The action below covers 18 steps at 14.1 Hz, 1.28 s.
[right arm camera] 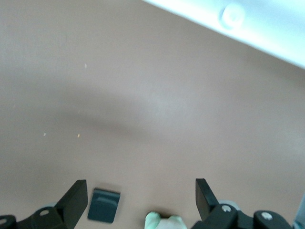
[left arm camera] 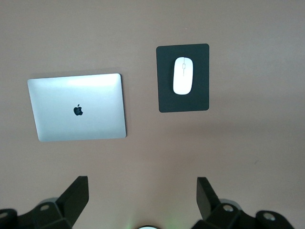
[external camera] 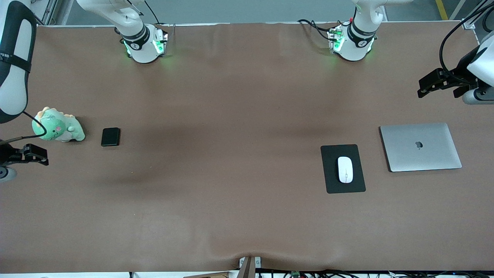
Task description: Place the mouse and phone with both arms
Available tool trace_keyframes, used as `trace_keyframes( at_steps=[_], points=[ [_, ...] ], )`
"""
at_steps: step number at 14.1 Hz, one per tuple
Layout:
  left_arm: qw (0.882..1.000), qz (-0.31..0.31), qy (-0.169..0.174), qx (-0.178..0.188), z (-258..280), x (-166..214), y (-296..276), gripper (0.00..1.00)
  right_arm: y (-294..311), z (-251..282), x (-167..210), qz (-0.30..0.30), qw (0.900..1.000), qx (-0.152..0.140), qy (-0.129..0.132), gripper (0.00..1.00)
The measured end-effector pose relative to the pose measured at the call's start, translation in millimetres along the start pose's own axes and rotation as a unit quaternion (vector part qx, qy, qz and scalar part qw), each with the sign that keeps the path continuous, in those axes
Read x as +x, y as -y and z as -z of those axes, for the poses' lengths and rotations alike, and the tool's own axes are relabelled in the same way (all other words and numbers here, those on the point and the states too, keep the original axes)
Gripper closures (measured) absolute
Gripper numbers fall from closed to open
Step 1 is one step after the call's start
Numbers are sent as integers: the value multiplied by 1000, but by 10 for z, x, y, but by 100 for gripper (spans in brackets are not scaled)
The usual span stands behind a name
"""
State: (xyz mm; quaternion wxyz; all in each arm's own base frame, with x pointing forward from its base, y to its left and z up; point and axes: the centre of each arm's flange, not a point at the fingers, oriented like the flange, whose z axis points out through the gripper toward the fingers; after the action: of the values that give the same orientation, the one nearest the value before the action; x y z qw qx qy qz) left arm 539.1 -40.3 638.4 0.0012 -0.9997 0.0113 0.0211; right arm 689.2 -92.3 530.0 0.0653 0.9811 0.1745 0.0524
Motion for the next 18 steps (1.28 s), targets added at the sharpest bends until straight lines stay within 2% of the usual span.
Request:
trace_keyframes(
  at_steps=[3,5,7,9,11,14,15,16,18],
  points=[
    [1000,-1,-4,0,37,-13,-8,0,113,372,207,13,999,-14,-48,0],
    [1000,-1,-6,0,56,-20,-11,0,134,514,206,-21,998,-8,-53,0],
    [1000,-1,-6,0,57,-20,-11,0,177,616,108,-103,994,21,-33,0],
    [1000,-1,-6,0,57,-20,-11,0,300,725,19,-176,983,54,-7,0],
    [1000,-1,-6,0,57,-20,-12,0,443,916,-120,-202,977,60,27,0],
    [1000,-2,-6,0,57,-21,-27,0,596,1152,-462,-198,972,81,96,0],
    [1000,-3,-6,0,57,-22,-36,0,603,1167,-565,-200,971,85,105,0],
    [1000,-4,-6,0,57,-22,-40,0,605,1141,-656,-202,971,87,100,0],
    [1000,-3,-6,0,57,-22,-38,0,668,1003,-867,-205,972,88,71,0]
  ],
)
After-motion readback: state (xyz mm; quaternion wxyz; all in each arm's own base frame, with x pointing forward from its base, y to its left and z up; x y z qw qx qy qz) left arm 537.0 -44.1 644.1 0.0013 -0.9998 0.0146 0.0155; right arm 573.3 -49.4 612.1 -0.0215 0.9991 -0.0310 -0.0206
